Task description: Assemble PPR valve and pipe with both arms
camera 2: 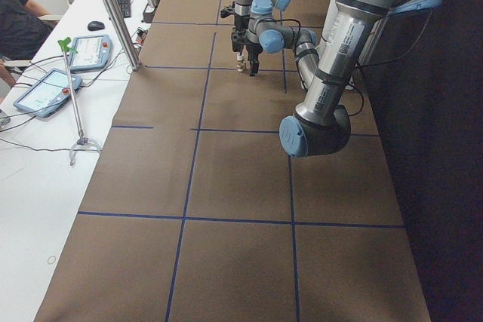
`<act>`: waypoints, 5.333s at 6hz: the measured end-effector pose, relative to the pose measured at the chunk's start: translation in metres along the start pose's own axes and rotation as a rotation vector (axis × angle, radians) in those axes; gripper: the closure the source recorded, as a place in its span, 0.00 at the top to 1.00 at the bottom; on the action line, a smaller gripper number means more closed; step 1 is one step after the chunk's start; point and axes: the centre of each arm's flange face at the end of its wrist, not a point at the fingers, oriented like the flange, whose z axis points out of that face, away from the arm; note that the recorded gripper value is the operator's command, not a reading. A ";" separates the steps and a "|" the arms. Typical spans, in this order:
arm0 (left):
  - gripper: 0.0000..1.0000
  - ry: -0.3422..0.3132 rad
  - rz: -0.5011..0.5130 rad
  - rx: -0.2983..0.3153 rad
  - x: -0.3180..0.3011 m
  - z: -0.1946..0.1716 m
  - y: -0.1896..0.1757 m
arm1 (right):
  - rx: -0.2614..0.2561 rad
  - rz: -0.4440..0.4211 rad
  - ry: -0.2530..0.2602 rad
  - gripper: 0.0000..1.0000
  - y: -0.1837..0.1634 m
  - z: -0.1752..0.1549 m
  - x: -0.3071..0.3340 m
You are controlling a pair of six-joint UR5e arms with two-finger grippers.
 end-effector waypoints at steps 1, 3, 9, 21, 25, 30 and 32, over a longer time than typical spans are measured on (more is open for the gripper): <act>1.00 0.001 0.000 0.000 0.000 0.000 0.000 | 0.002 0.000 0.003 0.01 0.000 0.001 0.001; 1.00 0.002 0.000 0.000 0.000 0.000 0.000 | 0.000 -0.001 0.004 0.38 0.001 0.002 0.002; 1.00 0.014 0.006 0.002 0.001 -0.003 0.001 | -0.004 -0.008 -0.024 1.00 0.003 -0.011 0.000; 1.00 -0.094 0.573 -0.137 -0.483 -0.107 -0.162 | -0.058 -0.747 0.159 1.00 -0.405 -0.172 0.617; 1.00 -0.040 0.441 -0.175 -0.583 -0.096 -0.167 | -0.116 -0.758 0.141 1.00 -0.389 -0.175 0.681; 1.00 -0.051 0.289 -0.226 -0.600 -0.093 -0.158 | -0.147 -0.726 0.152 1.00 -0.384 -0.154 0.637; 1.00 -0.080 0.228 -0.218 -0.618 -0.109 -0.160 | -0.137 -0.737 0.146 1.00 -0.382 -0.158 0.631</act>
